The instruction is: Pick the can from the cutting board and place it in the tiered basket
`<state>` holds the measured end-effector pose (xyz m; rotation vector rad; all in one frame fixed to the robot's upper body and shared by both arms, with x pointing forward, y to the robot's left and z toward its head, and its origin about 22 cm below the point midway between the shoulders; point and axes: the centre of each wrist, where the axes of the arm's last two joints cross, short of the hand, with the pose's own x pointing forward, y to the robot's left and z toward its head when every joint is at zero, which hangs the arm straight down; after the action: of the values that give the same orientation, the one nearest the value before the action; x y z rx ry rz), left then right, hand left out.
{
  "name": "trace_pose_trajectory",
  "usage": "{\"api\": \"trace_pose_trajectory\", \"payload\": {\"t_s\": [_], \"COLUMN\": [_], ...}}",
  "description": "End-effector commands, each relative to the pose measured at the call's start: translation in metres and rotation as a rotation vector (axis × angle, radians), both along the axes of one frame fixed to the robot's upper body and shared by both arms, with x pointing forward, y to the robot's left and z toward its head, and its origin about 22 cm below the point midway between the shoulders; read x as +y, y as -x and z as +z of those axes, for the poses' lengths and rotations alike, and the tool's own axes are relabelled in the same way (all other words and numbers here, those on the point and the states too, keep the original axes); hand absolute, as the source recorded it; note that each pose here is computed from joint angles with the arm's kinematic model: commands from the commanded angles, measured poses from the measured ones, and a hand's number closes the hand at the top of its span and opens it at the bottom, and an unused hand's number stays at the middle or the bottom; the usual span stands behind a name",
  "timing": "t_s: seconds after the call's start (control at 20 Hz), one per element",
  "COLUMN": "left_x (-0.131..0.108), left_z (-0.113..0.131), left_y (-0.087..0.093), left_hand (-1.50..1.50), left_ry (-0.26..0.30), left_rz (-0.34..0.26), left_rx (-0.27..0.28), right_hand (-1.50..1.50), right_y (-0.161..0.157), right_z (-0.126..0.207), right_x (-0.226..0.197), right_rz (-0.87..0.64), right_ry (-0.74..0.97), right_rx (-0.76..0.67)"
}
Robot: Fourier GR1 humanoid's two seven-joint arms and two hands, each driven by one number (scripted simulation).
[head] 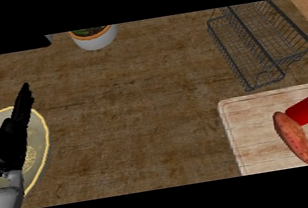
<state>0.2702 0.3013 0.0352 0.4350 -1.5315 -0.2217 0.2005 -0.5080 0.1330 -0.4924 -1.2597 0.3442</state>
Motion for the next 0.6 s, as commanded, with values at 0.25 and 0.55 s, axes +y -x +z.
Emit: {"api": "trace_pose_trajectory", "payload": {"t_s": [0.25,0.55], "left_x": [-0.012,-0.006], "left_z": [-0.003,-0.006], "left_y": [0.004,-0.013], "left_hand": [0.0,0.0], "left_ry": [-0.002,-0.018], "left_rz": [-0.019,0.005], "left_rx": [-0.01,-0.003], "right_hand": [-1.5,-1.5], "right_y": [-0.046,-0.063], "right_z": [0.05,0.037], "right_x": [0.048,0.061], "right_rz": [0.148,0.109], "right_ry": [0.207,0.187], "right_rx": [0.225,0.352]}}
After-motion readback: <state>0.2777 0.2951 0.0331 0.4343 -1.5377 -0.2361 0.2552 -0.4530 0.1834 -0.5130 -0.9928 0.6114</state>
